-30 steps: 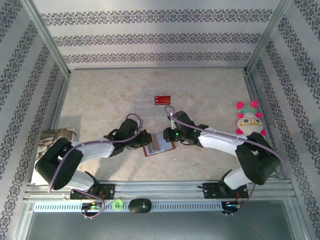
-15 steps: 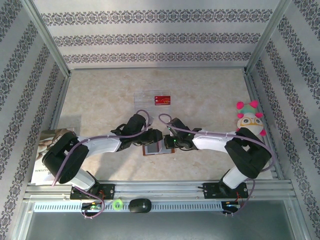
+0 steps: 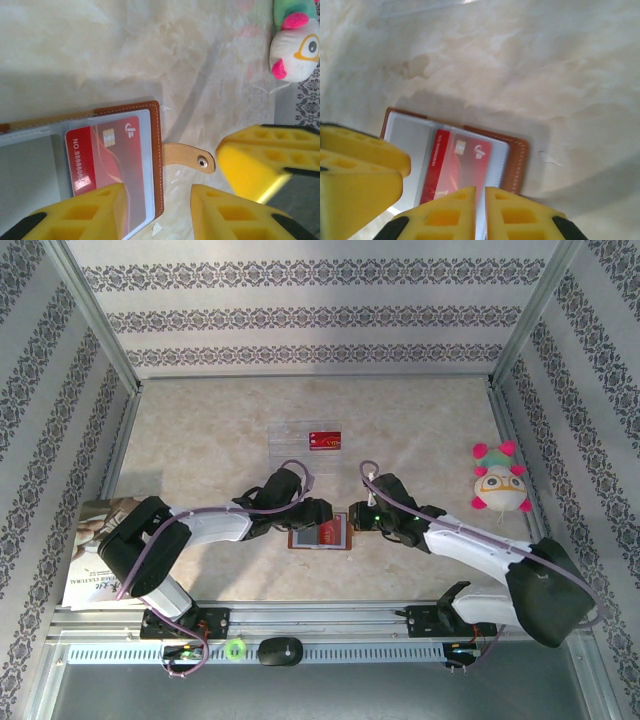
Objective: Take the credit cards out of the card holder
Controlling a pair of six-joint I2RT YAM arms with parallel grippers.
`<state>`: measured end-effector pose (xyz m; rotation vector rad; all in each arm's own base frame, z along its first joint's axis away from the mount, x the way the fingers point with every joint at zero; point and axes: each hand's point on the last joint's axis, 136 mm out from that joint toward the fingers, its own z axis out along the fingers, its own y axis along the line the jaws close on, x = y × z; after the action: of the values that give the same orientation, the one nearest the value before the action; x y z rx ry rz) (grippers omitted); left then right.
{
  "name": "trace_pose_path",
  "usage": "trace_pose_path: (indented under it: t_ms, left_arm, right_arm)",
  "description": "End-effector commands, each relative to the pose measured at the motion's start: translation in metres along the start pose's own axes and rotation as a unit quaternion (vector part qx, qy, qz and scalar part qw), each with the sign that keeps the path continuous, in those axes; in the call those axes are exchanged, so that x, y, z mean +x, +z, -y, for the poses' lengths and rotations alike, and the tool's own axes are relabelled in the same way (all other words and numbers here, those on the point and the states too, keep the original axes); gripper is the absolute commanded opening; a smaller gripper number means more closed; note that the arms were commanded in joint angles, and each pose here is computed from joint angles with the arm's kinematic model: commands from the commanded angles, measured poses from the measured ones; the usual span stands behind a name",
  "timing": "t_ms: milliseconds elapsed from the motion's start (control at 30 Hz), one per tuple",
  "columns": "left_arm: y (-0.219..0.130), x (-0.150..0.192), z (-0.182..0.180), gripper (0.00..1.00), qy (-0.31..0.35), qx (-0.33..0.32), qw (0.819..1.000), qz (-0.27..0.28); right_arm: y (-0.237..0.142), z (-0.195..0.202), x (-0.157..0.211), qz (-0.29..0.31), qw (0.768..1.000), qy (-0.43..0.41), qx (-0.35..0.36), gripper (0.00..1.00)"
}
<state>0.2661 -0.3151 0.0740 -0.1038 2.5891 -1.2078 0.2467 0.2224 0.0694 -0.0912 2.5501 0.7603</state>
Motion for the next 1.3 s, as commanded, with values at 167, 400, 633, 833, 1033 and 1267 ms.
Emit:
trace_pose_path:
  t_ms: [167,400,633,833,1033,1267]
  left_arm:
    - [-0.007,0.000,-0.002,0.42,0.029,-0.009,1.000,0.009]
    - [0.001,0.002,-0.007,0.43,0.029,-0.017,0.999,-0.003]
    - [0.010,0.008,-0.025,0.40,0.021,-0.051,0.998,-0.020]
    - [0.010,0.012,-0.045,0.34,0.016,-0.099,0.995,-0.024]
    - [0.001,0.009,-0.049,0.35,0.023,-0.113,0.993,-0.010]
    - [0.007,0.014,-0.057,0.29,0.019,-0.121,0.992,-0.021]
  right_arm:
    - [0.029,-0.034,0.016,-0.054,0.994,-0.016,-0.098,0.10]
    - [0.051,0.000,0.035,-0.087,0.995,0.013,-0.035,0.02]
    - [0.062,0.021,0.051,-0.089,0.995,0.033,0.003,0.00]
    - [0.058,0.020,0.049,-0.072,0.997,0.041,-0.001,0.00]
    - [0.053,0.022,0.044,-0.053,0.998,0.046,0.003,0.00]
    - [0.061,0.013,0.048,-0.057,0.996,0.063,-0.024,0.00]
